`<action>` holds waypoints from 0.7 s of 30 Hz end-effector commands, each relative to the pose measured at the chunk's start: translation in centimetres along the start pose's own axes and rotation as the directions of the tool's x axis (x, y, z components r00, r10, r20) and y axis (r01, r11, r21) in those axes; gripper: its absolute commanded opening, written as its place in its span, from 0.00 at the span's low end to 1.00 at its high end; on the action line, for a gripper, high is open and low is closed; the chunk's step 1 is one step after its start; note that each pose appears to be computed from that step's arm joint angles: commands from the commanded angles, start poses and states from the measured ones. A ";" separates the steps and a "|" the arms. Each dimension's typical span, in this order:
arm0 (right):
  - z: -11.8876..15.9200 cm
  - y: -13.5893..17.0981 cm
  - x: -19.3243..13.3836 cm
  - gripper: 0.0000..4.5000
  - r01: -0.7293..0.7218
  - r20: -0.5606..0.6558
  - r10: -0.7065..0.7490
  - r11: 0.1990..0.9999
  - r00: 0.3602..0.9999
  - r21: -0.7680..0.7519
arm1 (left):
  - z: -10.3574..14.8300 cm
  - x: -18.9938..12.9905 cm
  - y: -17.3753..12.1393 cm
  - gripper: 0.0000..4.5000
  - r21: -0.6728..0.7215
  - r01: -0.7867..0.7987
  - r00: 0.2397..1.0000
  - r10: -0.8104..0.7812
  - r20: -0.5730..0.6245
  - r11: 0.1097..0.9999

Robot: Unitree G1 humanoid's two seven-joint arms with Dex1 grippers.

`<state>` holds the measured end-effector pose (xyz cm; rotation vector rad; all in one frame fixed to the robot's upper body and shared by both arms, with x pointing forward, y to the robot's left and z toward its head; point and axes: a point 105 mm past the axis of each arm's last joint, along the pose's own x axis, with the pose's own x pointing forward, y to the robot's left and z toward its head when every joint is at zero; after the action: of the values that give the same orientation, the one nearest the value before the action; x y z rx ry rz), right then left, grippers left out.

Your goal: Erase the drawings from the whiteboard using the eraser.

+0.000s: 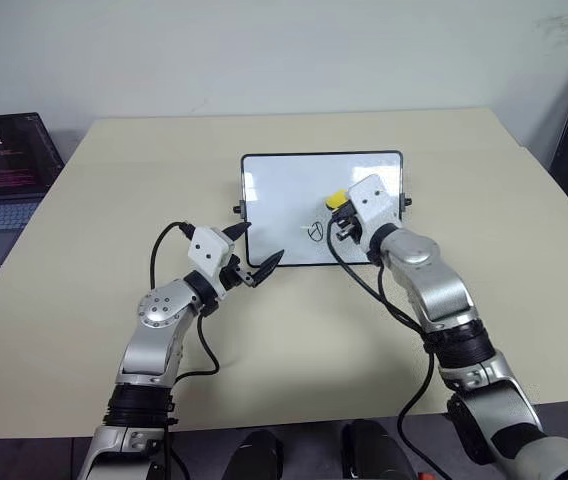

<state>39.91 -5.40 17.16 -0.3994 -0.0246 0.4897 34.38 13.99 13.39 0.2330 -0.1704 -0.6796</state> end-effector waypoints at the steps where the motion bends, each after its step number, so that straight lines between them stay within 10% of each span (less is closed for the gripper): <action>1: 2.3 0.5 0.8 0.27 -0.006 0.091 0.013 0.997 0.996 -0.075 | 1.1 -0.2 0.4 1.00 0.033 -0.010 0.999 0.009 0.036 0.999; 21: 0.1 1.6 1.8 0.27 -0.041 -0.014 0.039 0.983 0.999 -0.177 | 1.2 -0.9 0.5 1.00 0.041 -0.035 0.999 0.034 0.032 0.999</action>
<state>40.78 -3.77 15.28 -0.5705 -0.0150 0.5233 33.97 14.62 12.99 0.2399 -0.1583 -0.6526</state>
